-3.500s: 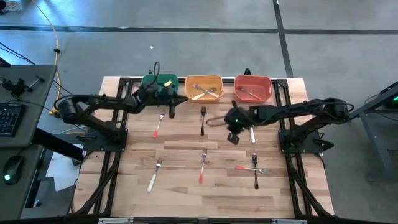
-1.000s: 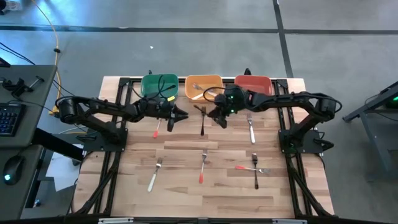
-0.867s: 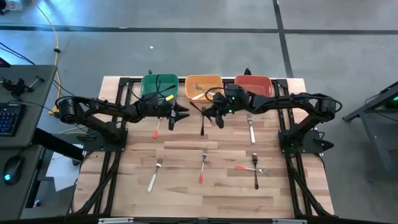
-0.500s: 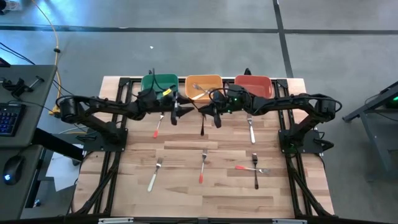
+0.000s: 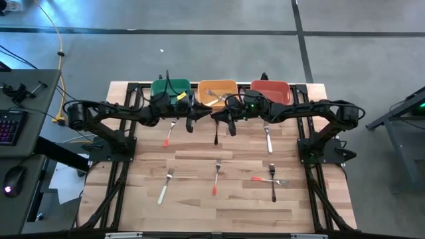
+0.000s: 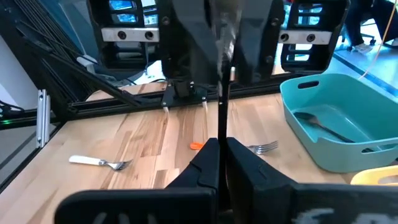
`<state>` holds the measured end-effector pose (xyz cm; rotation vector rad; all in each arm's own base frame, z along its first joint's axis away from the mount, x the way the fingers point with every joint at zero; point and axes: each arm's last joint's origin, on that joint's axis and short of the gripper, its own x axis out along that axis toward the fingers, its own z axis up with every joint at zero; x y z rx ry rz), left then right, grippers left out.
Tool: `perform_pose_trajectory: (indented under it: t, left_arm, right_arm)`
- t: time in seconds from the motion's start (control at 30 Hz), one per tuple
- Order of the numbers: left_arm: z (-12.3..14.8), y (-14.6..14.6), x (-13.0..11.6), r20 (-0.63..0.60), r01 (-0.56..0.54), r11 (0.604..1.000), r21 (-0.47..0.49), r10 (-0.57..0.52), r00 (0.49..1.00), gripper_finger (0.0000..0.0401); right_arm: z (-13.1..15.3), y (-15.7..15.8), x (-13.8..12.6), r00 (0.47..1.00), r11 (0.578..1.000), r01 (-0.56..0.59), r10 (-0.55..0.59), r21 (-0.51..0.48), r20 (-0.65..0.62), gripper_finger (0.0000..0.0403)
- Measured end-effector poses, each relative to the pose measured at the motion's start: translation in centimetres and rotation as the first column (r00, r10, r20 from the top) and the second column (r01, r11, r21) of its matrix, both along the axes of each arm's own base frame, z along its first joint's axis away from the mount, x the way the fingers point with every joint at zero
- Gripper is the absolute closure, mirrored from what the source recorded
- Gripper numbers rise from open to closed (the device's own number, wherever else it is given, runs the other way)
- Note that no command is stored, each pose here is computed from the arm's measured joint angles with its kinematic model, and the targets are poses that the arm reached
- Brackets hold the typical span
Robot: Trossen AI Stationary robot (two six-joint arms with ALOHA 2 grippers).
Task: Sort silverware by color (type)
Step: Put the black fork into the green bin
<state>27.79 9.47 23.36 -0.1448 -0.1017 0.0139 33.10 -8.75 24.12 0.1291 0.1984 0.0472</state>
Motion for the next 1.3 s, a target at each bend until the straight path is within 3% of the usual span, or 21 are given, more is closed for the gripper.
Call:
perform_pose_trajectory:
  t: [0.07, 0.23, 0.37, 0.5, 0.63, 0.73, 0.83, 0.97, 1.07, 1.17, 1.3]
  left_arm:
    - [0.0, 0.2, -0.1, 0.002, -0.005, 1.0, 0.001, 0.005, 1.0, 0.0383]
    - [0.3, 0.9, -0.1, -0.017, -0.011, 1.0, -0.005, 0.011, 1.0, 0.0382]
    - [1.0, 1.7, 0.2, -0.057, -0.013, 1.0, 0.016, 0.014, 0.998, 0.0382]
    - [1.3, 3.4, 0.0, -0.199, -0.062, 0.997, 0.034, 0.068, 0.978, 0.0382]
    - [1.7, 5.0, -1.1, -0.391, -0.106, 0.993, 0.051, 0.117, 0.913, 0.0382]
    - [2.6, 6.2, -2.5, -0.517, -0.147, 0.986, 0.077, 0.165, 0.84, 0.0382]
    - [3.8, 7.3, -3.8, -0.623, -0.217, 0.964, 0.157, 0.267, 0.735, 0.0382]
    - [5.1, 8.8, -5.6, -0.744, -0.285, 0.911, 0.299, 0.409, 0.528, 0.0382]
    - [4.9, 10.2, -6.8, -0.804, -0.306, 0.889, 0.341, 0.444, 0.395, 0.0382]
    - [3.7, 11.9, -7.6, -0.841, -0.331, 0.883, 0.333, 0.437, 0.32, 0.0382]
    - [1.1, 13.9, -7.9, -0.891, -0.347, 0.891, 0.294, 0.387, 0.237, 0.0382]
  right_arm:
    - [0.0, 0.0, 0.0, 1.0, 1.0, 0.0, 0.0, -0.007, 0.003, 0.0403]
    - [0.0, -0.1, 0.0, 1.0, 0.999, 0.028, -0.028, -0.02, -0.001, 0.0397]
    - [0.0, -0.2, 0.0, 0.997, 0.997, 0.071, -0.072, -0.043, -0.007, 0.0367]
    - [-0.2, -0.8, -0.2, 0.991, 0.99, 0.13, -0.131, -0.051, -0.027, 0.032]
    - [-0.8, -1.5, -0.6, 0.984, 0.987, 0.147, -0.152, -0.064, -0.088, 0.0289]
    - [-1.2, -1.8, -0.8, 0.979, 0.985, 0.154, -0.163, -0.078, -0.125, 0.0286]
    - [-1.4, -2.0, -0.9, 0.972, 0.979, 0.171, -0.186, -0.11, -0.146, 0.0298]
    - [-1.5, -2.0, -0.9, 0.969, 0.976, 0.168, -0.19, -0.14, -0.159, 0.0334]
    - [-1.6, -2.0, -1.0, 0.968, 0.975, 0.162, -0.187, -0.152, -0.167, 0.0369]
    - [-1.7, -2.0, -1.0, 0.967, 0.974, 0.155, -0.184, -0.162, -0.178, 0.0396]
    - [-1.8, -1.9, -1.0, 0.964, 0.976, 0.155, -0.183, -0.153, -0.193, 0.0392]
